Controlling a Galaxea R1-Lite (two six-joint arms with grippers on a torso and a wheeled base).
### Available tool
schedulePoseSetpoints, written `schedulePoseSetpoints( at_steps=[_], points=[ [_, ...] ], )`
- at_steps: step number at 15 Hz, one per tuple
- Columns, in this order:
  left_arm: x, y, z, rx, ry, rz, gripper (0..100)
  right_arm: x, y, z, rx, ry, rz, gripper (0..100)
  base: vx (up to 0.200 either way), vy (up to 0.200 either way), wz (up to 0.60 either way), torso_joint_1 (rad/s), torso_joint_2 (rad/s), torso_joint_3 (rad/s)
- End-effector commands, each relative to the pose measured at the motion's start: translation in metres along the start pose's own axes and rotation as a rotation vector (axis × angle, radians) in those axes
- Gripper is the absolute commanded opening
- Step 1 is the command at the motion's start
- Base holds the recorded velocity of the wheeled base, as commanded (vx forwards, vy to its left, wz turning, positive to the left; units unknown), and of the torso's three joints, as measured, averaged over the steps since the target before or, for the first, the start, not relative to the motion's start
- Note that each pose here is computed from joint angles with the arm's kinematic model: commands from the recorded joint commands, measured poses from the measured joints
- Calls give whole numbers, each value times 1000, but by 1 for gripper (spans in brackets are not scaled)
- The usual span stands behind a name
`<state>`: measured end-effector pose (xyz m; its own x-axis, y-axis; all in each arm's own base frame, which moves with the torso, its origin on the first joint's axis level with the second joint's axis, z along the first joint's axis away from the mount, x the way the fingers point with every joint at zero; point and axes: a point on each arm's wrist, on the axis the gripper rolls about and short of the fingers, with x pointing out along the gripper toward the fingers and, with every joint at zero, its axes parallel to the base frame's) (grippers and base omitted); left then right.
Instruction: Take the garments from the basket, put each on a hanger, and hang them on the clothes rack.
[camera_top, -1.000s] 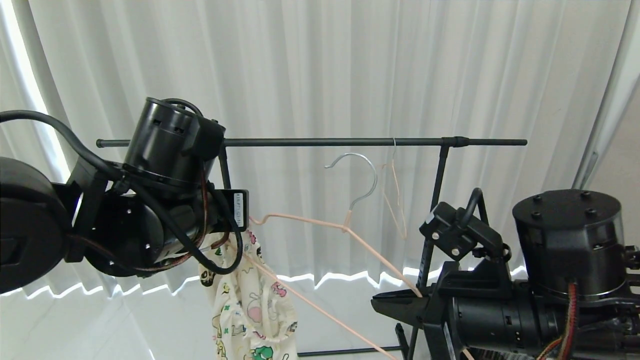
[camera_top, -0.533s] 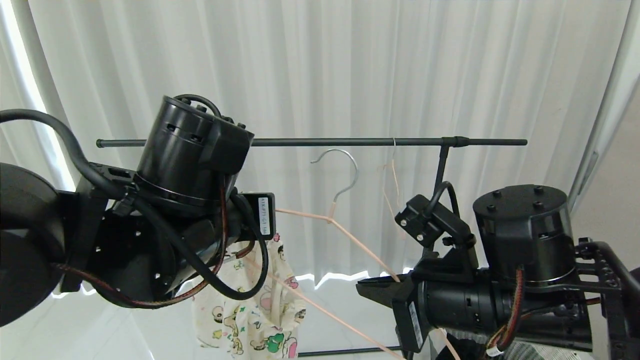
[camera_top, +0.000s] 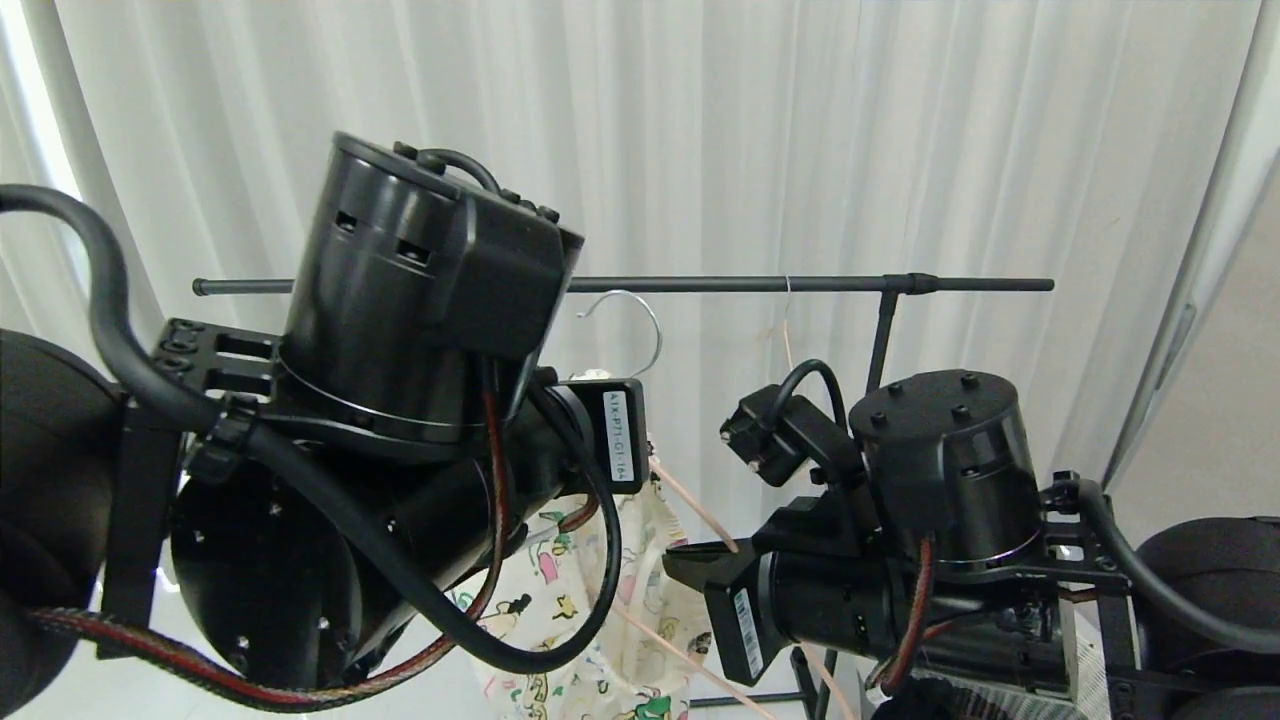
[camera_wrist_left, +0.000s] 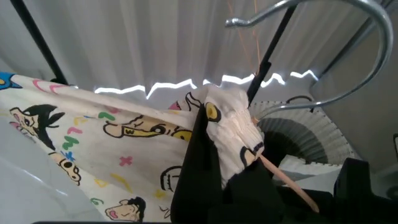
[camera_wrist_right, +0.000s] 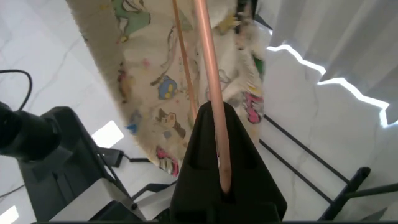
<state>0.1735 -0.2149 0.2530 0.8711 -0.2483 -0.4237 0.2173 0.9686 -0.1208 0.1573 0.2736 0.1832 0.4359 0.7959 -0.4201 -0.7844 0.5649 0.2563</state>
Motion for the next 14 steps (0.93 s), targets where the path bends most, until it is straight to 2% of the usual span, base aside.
schedulePoseSetpoints(
  at_steps=[1,3,4,6,9,11,13,14],
  points=[
    [2,0,-5,7,9,3,0,3,0,-1,-1,3,-8,0,0,0,0,0,0,0],
    [1,2,-8,-1,-6,-3,0,2,0,0,-1,-10,-31,0,0,0,0,0,0,0],
    [0,3,-9,4,-4,-1,100,3,0,0,-2,-18,-43,0,0,0,0,0,0,0],
    [-5,7,-9,15,-8,-1,100,2,-1,1,-3,-38,-68,0,0,0,0,0,0,0],
    [-21,23,-18,94,-4,1,100,2,-2,1,-6,-66,-106,0,0,0,0,0,0,0],
    [-40,43,-28,153,-7,-5,100,0,-4,-5,-13,-74,-113,0,0,0,0,0,0,0],
    [-48,50,-33,183,-10,-12,100,-2,-6,-10,-37,-75,-113,0,0,0,0,0,0,0],
    [-57,61,-43,242,-3,-13,100,-12,-8,-18,-94,-68,-112,0,0,0,0,0,0,0]
  ],
)
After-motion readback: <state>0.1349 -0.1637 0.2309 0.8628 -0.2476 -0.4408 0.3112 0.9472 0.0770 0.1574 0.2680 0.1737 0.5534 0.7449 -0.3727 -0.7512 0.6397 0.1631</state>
